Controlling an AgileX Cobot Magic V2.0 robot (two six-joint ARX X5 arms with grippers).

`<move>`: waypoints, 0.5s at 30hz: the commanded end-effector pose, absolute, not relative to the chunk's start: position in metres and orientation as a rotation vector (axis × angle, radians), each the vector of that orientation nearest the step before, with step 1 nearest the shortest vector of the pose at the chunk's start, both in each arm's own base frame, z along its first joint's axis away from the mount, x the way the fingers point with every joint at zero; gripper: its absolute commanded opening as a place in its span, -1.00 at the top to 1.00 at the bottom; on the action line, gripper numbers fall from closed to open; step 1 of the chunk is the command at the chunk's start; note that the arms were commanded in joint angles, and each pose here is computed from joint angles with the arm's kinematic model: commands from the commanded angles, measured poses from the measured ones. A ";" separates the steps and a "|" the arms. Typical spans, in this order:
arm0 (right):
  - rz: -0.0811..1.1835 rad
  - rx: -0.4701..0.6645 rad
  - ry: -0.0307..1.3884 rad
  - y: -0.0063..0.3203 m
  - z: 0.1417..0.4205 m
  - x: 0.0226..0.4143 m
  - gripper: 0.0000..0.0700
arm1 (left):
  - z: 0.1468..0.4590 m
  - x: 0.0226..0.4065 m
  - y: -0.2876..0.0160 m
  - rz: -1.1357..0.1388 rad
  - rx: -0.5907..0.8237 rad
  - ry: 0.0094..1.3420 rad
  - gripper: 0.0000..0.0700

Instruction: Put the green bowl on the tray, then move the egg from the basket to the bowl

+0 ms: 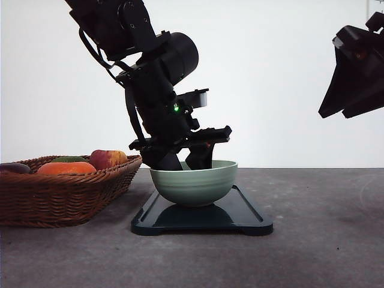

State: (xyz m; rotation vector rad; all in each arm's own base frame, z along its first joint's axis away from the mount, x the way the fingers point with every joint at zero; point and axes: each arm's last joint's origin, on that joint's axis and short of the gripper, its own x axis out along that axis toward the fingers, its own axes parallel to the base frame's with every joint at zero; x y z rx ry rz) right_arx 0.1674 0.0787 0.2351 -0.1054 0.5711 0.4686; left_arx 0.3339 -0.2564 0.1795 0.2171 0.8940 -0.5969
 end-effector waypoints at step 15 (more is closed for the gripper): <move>0.473 -0.110 0.565 0.080 0.235 0.168 0.21 | 0.208 0.339 -0.267 -0.600 0.247 0.950 -0.12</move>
